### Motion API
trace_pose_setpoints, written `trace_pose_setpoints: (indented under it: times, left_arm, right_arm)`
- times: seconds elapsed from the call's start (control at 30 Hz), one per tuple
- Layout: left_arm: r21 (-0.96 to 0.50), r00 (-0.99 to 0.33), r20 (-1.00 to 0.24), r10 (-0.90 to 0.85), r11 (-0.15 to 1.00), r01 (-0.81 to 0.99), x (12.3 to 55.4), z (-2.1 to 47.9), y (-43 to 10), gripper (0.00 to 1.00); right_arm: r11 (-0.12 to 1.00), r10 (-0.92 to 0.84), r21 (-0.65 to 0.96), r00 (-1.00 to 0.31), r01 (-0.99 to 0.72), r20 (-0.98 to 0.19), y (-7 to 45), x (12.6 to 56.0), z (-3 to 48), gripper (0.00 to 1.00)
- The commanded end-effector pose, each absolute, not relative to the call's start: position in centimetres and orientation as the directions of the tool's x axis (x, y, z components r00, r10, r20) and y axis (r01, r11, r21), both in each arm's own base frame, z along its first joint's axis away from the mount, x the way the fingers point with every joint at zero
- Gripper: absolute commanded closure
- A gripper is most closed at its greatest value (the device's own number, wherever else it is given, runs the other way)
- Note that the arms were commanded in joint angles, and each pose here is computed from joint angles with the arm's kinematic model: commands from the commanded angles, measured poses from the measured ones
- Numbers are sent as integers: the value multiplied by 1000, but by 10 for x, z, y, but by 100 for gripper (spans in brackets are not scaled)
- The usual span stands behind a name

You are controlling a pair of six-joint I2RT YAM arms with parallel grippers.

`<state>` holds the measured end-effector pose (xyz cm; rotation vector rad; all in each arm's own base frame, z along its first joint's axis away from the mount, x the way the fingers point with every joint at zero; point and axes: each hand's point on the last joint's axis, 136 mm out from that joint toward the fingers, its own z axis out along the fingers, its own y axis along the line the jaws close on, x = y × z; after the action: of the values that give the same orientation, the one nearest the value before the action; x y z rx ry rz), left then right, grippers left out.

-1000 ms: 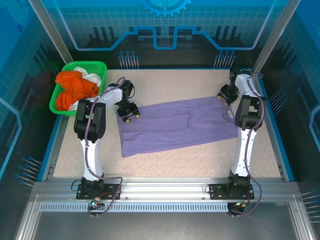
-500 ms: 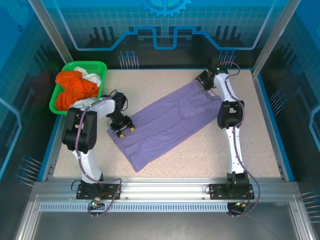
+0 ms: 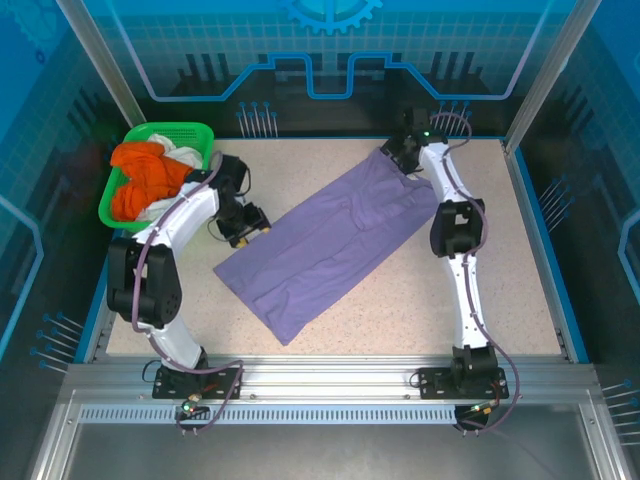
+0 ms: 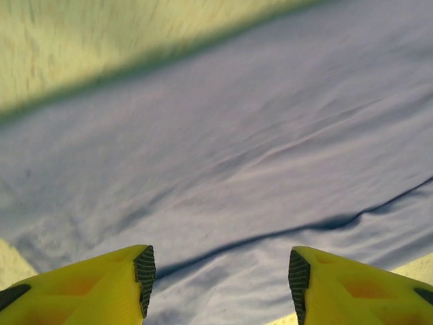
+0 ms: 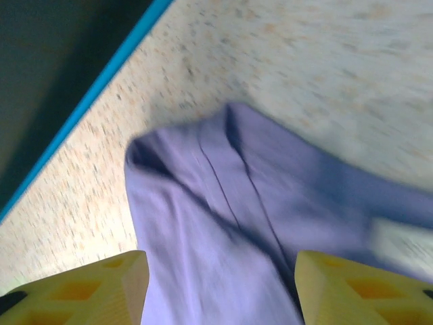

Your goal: Fold and stack the t-shirts

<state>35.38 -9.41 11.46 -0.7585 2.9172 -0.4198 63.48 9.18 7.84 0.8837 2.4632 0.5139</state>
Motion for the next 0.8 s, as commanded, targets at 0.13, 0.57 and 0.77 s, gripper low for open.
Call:
trace_pose_setpoints:
  times: [0.13,0.57,0.77]
  left_arm:
    - [-25,-922,-70,-381,925,-380,379,62,-67,47]
    - [-66,-898,130,-419,901,-430,324,2,-95,47]
    - [-123,-884,229,-408,889,-442,282,-5,-122,46]
  right_arm:
    - [765,642,281,-719,580,-265,60,493,125,36]
    - [817,575,126,-813,563,-95,113,461,34,34]
    - [855,517,109,-851,507,-92,143,483,11,35]
